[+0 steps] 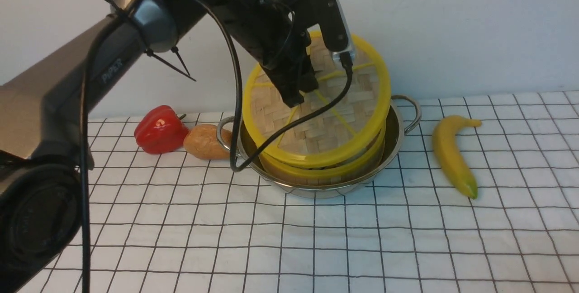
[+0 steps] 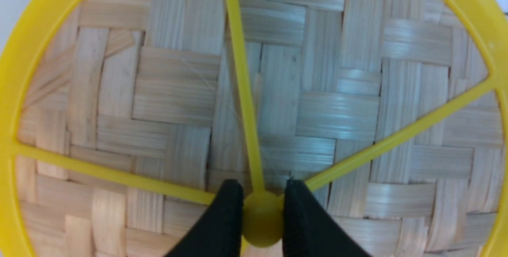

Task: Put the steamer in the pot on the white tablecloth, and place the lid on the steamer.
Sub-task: 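Place the yellow bamboo steamer lid onto the steamer in the pot with the left gripper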

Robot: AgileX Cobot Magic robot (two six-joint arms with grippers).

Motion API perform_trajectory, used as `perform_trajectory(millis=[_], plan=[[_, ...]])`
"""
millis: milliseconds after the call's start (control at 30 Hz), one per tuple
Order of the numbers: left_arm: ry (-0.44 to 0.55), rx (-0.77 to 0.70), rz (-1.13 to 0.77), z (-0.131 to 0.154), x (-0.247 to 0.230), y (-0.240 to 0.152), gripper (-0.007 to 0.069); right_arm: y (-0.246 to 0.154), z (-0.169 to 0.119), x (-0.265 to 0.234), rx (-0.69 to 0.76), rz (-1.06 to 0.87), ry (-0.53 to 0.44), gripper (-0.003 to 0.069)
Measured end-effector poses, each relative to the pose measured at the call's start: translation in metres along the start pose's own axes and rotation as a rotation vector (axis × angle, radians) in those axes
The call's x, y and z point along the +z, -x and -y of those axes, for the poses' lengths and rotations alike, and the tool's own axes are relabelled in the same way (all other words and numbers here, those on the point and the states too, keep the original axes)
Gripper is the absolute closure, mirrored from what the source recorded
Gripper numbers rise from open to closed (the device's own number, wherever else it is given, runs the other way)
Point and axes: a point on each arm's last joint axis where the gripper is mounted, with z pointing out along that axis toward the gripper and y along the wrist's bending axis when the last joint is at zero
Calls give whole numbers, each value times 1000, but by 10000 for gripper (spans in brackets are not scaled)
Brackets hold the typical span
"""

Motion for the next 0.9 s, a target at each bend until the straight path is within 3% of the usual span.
perform_trajectory(millis=[200,900], plan=[[-17,-4,-15,-1,25,-7,508,0,0,0,0,0,0,419],[-2,8,-18,-2,36,-9,508,0,0,0,1,0,0,419]])
